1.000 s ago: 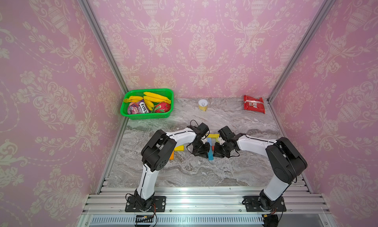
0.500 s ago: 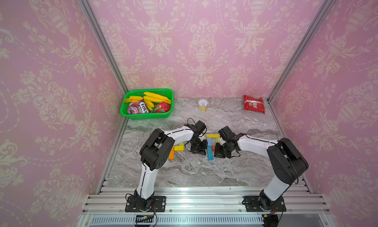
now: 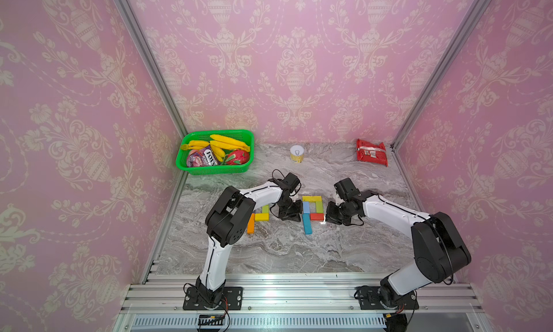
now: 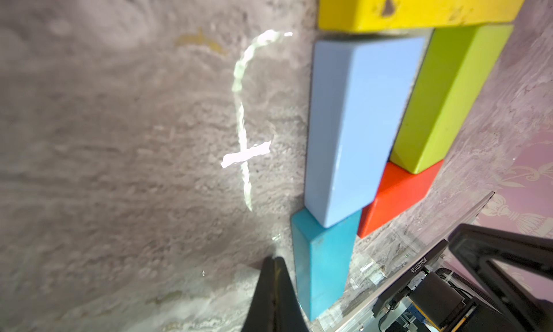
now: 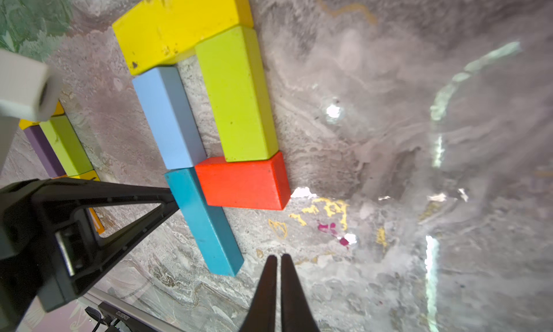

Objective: Assemble the letter p with building blocks
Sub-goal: Assemble the building block at the center of the board.

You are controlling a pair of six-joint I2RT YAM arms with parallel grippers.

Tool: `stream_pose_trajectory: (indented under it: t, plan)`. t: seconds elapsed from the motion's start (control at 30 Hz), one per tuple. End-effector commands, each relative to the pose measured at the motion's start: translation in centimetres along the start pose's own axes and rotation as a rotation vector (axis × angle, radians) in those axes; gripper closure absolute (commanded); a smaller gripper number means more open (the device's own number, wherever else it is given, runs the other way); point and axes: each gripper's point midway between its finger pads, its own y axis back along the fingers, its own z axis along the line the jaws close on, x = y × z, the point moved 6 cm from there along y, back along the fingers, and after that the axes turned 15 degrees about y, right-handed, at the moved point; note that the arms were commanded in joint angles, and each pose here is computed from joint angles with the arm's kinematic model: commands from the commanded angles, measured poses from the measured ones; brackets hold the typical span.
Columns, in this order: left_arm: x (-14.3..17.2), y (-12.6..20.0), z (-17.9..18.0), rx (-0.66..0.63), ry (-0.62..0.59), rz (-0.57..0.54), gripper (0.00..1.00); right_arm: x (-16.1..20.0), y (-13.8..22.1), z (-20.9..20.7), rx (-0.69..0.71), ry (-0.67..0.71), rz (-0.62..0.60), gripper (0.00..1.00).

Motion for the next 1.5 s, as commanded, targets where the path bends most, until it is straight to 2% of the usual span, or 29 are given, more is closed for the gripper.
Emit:
stream_pose_trajectory:
  t: [0.0, 0.27, 1.47]
  plan:
    - [-0.4, -0.8, 0.6, -0.028, 0.018, 0.002, 1.0, 0.8, 0.4, -1.8, 0.037, -0.006, 0.018, 0.9]
    - [-0.4, -1.1, 0.6, -0.025, 0.026, 0.01, 1.0, -0.1, -0.4, -3.3, 0.019, -0.047, 0.015, 0.91]
    - [-0.8, -1.5, -0.3, -0.002, 0.023, 0.012, 1.0, -0.2, -1.7, -3.5, -0.007, -0.062, 0.037, 0.91]
